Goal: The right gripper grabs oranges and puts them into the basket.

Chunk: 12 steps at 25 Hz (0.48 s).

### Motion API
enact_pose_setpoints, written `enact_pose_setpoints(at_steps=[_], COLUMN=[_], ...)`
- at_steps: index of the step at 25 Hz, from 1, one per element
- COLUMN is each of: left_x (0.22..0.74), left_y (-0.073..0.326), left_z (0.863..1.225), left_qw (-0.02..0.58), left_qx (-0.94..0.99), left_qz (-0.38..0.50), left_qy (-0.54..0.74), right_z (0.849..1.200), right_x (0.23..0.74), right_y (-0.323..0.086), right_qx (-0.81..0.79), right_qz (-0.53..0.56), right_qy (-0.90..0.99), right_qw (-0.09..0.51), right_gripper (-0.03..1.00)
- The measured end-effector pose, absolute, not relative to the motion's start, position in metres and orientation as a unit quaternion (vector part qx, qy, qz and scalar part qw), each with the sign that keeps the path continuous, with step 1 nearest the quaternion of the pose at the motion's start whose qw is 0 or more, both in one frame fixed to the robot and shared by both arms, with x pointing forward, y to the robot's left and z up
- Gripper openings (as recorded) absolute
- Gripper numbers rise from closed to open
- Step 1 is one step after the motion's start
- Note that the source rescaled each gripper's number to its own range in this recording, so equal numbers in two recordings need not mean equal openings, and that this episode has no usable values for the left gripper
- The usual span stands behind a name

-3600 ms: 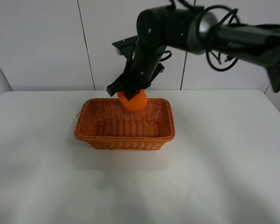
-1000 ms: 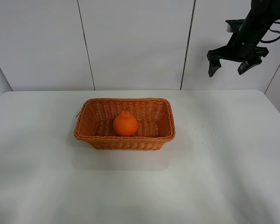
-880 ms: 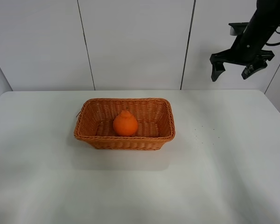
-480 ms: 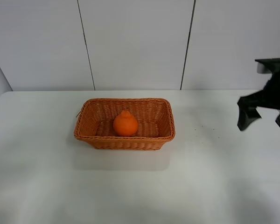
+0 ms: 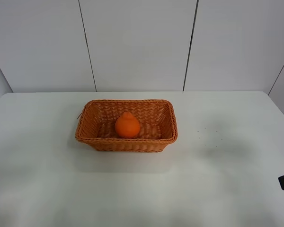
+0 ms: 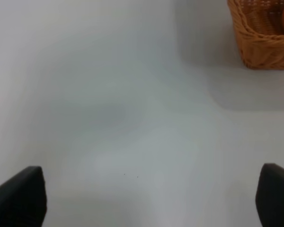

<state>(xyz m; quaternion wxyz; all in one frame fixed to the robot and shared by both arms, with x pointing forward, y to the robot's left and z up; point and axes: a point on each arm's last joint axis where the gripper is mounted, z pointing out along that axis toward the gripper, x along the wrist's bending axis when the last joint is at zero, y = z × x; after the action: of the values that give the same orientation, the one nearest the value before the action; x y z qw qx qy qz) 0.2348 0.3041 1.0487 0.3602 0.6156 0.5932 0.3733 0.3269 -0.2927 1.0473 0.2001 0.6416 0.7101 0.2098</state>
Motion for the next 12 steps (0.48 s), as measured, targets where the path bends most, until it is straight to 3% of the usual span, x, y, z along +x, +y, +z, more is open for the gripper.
enact_pose_setpoints(at_steps=[4,12], left_x=[0.235,0.235], left_y=[0.304,0.304], left_z=[1.049,1.049], left_qw=[0.360,0.360], left_qx=[0.616,0.616], left_qz=[0.373,0.373], left_qy=[0.593,0.593], right_z=[1.053,1.055], right_x=[0.288,0.240], right_y=[-0.295,-0.297], right_qx=[0.613,0.584], right_qz=[0.290,0.389], right_qy=[0.680,0.618], right_qw=[0.279,0.355], right_gripper=[0.98,0.98])
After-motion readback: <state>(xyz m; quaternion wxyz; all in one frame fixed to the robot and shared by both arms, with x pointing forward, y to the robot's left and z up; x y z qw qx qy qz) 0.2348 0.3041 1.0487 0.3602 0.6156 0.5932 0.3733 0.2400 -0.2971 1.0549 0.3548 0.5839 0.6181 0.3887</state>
